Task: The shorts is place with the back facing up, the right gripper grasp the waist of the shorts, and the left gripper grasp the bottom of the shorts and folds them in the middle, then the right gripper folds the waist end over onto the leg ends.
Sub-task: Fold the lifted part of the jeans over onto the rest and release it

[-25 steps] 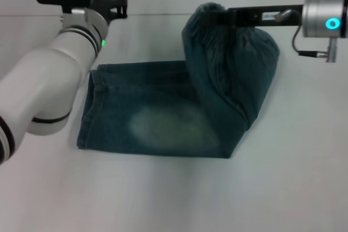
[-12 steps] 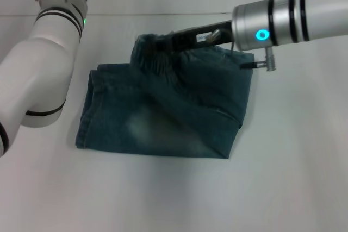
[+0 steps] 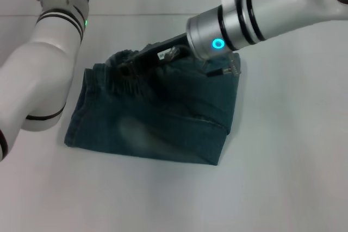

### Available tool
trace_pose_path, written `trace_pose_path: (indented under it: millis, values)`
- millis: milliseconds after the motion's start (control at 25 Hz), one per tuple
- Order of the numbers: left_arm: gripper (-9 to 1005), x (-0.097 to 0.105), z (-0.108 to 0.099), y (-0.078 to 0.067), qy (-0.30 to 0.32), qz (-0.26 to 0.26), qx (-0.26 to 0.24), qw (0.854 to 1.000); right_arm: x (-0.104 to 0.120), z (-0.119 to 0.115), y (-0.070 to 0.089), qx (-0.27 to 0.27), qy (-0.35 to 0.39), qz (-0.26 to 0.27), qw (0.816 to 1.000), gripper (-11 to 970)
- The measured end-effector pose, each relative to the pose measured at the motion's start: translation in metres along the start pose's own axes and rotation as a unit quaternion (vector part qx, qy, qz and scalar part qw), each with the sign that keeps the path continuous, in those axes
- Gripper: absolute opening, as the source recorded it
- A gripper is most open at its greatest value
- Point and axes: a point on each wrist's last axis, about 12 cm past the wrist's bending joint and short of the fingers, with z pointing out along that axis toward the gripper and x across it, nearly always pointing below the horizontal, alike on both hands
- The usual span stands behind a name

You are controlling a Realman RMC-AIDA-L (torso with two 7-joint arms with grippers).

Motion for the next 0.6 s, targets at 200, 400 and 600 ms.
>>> trace_pose_path:
  millis: [200, 400, 600]
  values:
    - [488, 0.0009, -0.0001, -0.0025, 0.004, 0.0, 0.01, 1.0, -0.002, 0.01, 0.0063, 0.009, 0.038, -0.015, 0.999, 32]
    - [486, 0.0022, -0.0001, -0.0037, 0.007, 0.0, 0.017, 1.0, 0.0005, 0.0102, 0.003, 0.027, 0.053, -0.015, 0.998, 32]
    - [484, 0.003, -0.0001, -0.0043, 0.01, 0.0, 0.02, 1.0, 0.0014, 0.0084, 0.0031, 0.024, 0.058, -0.018, 0.998, 37]
